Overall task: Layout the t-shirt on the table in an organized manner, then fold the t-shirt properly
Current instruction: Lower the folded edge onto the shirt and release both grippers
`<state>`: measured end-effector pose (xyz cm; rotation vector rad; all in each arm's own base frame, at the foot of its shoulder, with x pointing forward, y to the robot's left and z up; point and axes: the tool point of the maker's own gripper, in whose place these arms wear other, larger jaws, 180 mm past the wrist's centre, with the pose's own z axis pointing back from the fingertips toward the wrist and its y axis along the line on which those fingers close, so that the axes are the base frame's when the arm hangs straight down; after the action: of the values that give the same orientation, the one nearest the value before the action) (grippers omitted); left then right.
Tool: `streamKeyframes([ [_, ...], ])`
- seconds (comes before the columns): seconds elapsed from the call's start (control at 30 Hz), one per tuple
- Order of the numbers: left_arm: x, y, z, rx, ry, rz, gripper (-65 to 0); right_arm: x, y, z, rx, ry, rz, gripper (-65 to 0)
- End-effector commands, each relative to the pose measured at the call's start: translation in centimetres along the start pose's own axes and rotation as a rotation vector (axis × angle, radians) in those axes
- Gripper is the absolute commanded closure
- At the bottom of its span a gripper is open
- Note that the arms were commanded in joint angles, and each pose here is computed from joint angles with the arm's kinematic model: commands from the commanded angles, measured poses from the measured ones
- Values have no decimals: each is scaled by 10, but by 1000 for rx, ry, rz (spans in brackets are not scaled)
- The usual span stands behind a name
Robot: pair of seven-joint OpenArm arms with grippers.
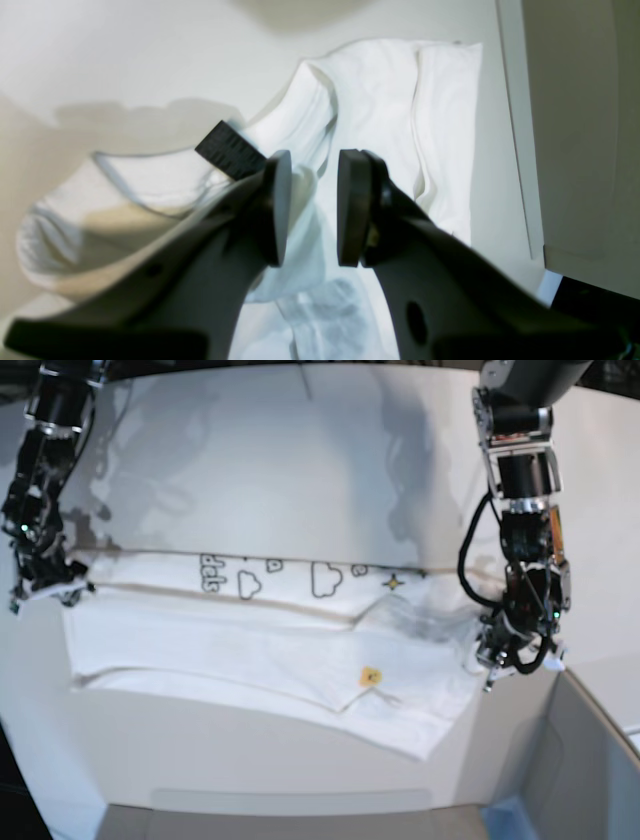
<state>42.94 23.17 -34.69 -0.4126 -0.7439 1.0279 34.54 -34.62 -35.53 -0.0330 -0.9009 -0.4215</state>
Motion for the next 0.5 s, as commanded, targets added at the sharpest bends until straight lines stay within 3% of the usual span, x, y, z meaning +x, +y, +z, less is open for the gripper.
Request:
streamKeyframes([
  [0.0, 16, -17, 6, -43, -41, -10, -171, 31, -1, 4, 2, -76, 16, -279],
  [0.1, 21, -25, 12, -68, -61, -19, -171, 37, -1, 6, 3, -88, 19, -326],
  [0.33, 42, -75, 55, -226, -168, -66, -171, 83, 21, 28, 45, -220, 58, -327],
  [0.47, 35, -65, 57, -218, -161, -76, -171, 84, 20, 31, 44, -229, 57, -327],
])
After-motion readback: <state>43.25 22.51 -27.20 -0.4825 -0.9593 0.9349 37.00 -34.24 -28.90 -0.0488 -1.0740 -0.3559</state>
